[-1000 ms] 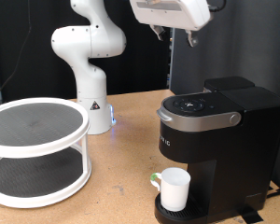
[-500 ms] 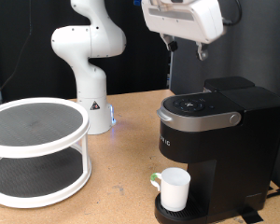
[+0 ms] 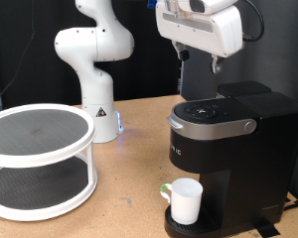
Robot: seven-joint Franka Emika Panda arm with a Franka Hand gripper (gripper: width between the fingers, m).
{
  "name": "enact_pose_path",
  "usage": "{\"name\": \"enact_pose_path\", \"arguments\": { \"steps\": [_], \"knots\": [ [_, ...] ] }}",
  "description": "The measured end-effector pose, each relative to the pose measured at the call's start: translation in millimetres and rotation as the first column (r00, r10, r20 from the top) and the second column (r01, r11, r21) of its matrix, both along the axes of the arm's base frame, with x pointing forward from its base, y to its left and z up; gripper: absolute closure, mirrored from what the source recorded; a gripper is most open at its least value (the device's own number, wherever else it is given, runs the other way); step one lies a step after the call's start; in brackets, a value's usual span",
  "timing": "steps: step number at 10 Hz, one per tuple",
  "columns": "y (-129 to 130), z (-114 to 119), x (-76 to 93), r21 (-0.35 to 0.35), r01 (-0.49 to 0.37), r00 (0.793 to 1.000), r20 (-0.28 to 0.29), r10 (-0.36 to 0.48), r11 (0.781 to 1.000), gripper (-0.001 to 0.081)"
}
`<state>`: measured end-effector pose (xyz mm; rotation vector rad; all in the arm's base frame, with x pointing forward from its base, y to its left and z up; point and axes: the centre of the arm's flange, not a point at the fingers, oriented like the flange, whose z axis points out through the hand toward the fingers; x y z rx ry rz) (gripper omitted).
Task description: Make a cup of coffee with the keurig machine
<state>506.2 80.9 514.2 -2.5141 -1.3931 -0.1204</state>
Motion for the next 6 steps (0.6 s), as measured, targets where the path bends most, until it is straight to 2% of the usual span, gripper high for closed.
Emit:
{"name": "enact_pose_path", "arguments": {
  "steps": [3,6],
  "knots": [
    [9.3,-0.8,4.0,-0.079,-0.011,1.0,0.001,0.011,0.997,0.0001],
    [15.5,-4.1,15.8,-0.079,0.04,0.998,0.06,-0.035,0.996,0.0001]
  ]
}}
